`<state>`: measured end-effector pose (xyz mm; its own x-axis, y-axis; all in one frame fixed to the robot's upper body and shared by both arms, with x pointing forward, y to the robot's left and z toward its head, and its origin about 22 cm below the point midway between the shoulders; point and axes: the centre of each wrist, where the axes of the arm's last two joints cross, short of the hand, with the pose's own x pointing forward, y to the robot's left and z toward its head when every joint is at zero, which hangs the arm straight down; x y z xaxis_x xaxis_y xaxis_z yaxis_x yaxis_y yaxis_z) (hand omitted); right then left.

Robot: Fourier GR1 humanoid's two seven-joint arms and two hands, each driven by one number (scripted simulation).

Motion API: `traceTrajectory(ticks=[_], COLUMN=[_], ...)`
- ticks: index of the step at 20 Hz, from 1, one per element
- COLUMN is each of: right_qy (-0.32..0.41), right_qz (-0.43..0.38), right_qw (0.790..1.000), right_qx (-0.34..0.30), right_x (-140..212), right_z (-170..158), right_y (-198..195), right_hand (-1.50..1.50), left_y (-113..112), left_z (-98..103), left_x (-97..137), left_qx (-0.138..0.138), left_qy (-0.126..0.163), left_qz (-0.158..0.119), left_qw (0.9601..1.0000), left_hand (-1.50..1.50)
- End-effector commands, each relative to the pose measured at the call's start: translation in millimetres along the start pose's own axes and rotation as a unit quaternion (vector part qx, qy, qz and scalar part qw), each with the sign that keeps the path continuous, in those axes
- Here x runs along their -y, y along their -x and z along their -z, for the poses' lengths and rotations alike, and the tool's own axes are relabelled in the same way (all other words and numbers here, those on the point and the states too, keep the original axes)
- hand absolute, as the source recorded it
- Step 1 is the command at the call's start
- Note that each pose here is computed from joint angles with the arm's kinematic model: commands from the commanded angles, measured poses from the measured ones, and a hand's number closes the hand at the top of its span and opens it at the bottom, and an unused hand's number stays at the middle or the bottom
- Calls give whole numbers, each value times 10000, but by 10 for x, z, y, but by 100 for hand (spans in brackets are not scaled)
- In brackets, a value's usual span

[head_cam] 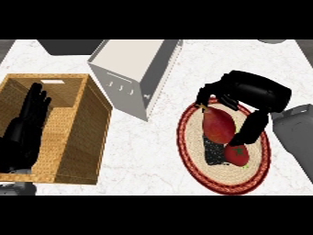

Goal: Pick the pear from the placemat and place it in the tiered shelf

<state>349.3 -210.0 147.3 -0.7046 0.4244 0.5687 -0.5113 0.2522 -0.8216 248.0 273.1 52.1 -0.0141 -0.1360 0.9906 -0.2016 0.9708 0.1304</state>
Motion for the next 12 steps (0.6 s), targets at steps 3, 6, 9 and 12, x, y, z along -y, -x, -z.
traceTrajectory(ticks=[3, 6, 9, 12], right_qy=[969, 1402, 1456, 1583], right_qz=[300, 28, 159, 302], right_qw=[9948, 9894, 9882, 9855], right_qx=[-108, -366, -454, -537], right_x=[892, 894, 1011, 1184], right_z=[-286, -246, -216, 11], right_y=[-233, -377, -309, -375], right_hand=[150, 150, 150, 150], left_y=[-91, -30, -69, -13], left_z=[135, 56, -8, 179], left_x=[-13, 156, 42, 1], left_qx=[9, 93, 179, 92], left_qy=[176, 94, 167, 162], left_qz=[-52, 48, -56, -26], left_qw=[9998, 9999, 9997, 9998], left_hand=[0, 0, 0, 0])
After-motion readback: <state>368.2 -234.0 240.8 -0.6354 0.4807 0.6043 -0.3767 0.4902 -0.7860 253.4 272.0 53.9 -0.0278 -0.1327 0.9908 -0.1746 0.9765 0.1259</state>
